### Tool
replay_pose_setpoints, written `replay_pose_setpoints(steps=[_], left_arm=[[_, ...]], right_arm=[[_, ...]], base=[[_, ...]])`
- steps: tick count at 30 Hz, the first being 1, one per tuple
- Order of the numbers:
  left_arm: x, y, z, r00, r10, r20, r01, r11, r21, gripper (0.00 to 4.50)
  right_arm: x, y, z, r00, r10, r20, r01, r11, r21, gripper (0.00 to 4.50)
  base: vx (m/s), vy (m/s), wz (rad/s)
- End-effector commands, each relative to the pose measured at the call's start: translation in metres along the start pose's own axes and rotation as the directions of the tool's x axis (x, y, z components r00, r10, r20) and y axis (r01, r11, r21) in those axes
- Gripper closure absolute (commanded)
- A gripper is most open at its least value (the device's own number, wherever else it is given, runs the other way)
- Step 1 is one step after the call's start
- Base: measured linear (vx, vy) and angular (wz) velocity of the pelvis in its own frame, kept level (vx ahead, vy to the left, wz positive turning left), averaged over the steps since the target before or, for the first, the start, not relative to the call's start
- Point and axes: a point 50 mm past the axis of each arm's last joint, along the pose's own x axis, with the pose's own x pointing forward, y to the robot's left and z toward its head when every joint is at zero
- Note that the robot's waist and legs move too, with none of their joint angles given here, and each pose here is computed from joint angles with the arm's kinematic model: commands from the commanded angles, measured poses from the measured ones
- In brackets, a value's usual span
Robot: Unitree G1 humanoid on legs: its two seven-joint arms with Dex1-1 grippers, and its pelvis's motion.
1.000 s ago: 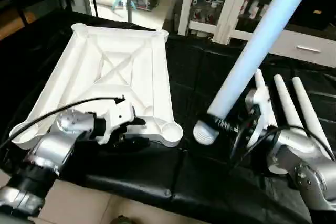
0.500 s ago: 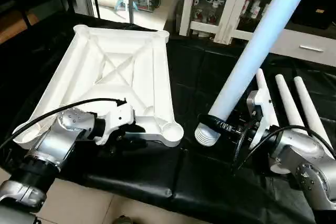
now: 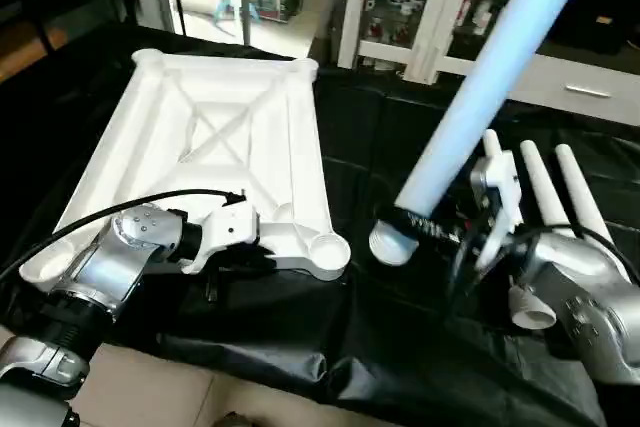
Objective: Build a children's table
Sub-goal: Pick table leg, then insert table leg to table base
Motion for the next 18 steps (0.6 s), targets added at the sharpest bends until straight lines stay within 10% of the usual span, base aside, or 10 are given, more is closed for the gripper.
replay_pose_setpoints(steps=[1, 18], left_arm=[[0.008, -0.011, -0.007, 0.997, -0.055, -0.053, 0.056, 0.998, 0.008, 4.47], [0.043, -0.020, 0.037, 0.984, -0.014, 0.176, 0.002, 0.998, 0.068, 4.03]], right_arm=[[0.002, -0.004, 0.001, 1.000, -0.023, -0.010, 0.023, 1.000, 0.014, 2.62], [0.017, 0.001, -0.013, 0.994, 0.012, -0.110, -0.001, 0.995, 0.099, 2.62]], base=[[0.000, 0.000, 0.00], [0.000, 0.000, 0.00]])
